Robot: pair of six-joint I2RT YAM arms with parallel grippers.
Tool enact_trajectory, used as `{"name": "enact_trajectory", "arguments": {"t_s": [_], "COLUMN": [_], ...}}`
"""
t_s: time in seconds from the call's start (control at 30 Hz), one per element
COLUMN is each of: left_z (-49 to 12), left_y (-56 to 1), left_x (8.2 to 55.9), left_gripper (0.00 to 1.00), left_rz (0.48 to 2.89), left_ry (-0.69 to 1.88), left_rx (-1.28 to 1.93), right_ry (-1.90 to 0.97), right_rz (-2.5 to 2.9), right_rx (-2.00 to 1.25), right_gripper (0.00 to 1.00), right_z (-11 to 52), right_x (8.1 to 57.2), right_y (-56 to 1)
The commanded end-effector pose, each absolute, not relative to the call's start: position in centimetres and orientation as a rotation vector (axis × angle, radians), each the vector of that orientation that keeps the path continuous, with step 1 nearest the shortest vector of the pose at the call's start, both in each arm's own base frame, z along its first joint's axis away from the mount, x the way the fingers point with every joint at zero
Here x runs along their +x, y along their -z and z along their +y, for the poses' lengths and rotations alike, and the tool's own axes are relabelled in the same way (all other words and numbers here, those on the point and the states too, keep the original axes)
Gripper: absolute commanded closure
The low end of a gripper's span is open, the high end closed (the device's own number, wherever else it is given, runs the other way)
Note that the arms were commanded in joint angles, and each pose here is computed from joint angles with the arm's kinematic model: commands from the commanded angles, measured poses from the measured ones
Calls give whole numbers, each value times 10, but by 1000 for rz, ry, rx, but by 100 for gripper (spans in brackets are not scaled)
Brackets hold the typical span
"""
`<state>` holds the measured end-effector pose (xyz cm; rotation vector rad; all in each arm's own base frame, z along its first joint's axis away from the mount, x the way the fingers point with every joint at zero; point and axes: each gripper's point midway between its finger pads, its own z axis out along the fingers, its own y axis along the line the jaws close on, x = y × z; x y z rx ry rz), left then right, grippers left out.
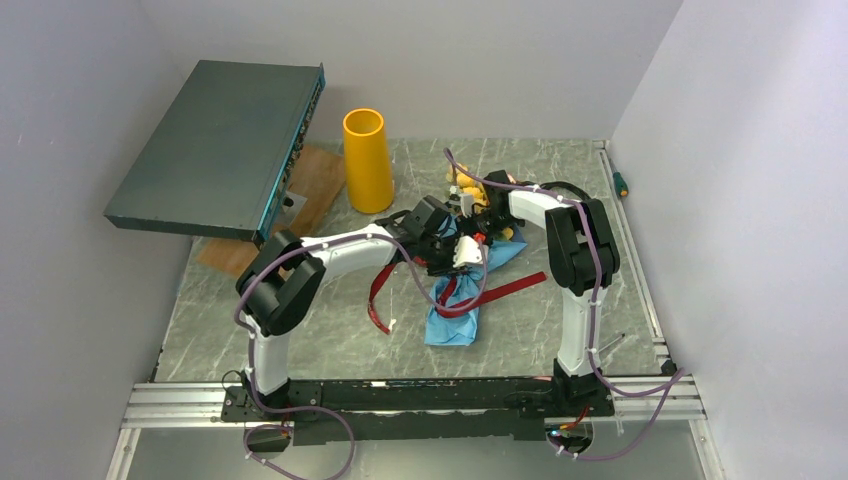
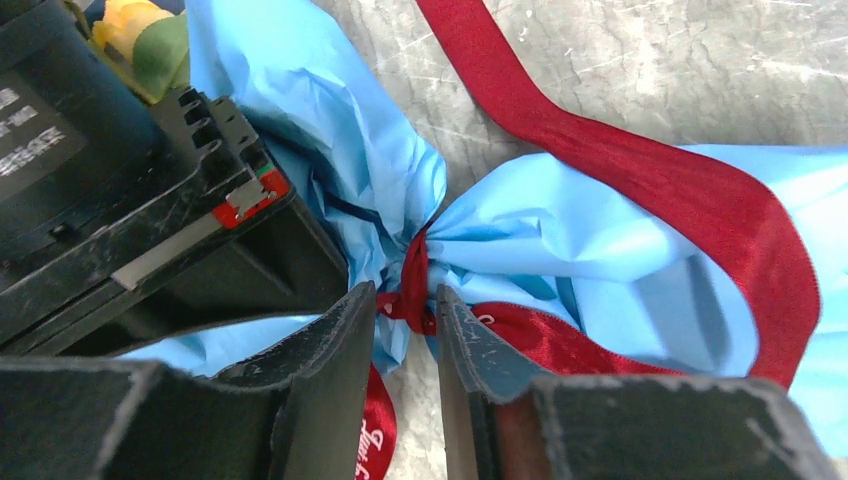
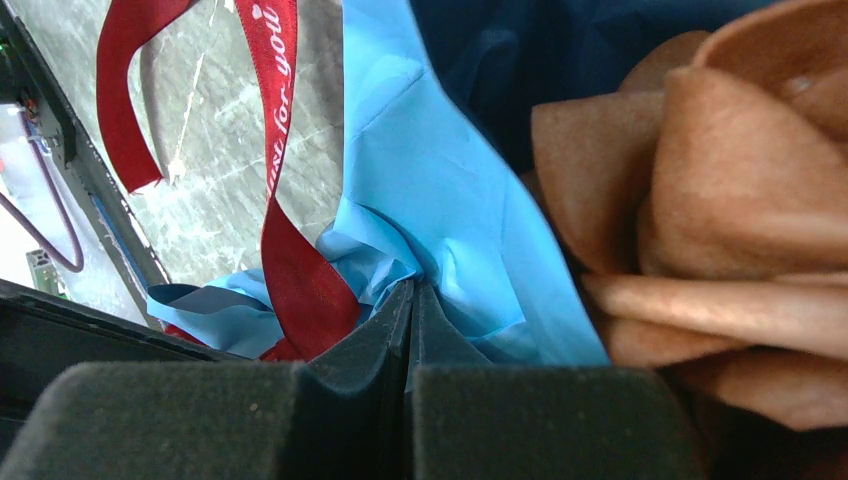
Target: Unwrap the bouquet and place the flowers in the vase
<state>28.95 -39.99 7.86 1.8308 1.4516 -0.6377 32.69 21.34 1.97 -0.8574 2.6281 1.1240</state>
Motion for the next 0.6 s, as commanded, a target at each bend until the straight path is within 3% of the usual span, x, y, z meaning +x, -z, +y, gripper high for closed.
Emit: {"name": "enact_trajectory", "arguments": {"t_s": [0.0,0.17,0.43,0.57], "left_z": [-418,-416,-423,-433], "left_y": [-85,-71,-97,-124], "left_x": [300,302,300,300], "left_gripper": [66,74,100,100], "left_rz": [1387,1415,1387,1362], "left_ry": [615,596,620,628], "left_rx": [1826,1854,1830,1776], "right_ry": [-947,-942,-936,-942], "right_rz": [2797,2798,2800,2803], "right_rx": [-909,-912,-915,-906], "right_gripper": [100,100,100,100], "right_z": [185,184,184,184], "right_x": [308,307,307,307], "right_y": [29,30,32,33]}}
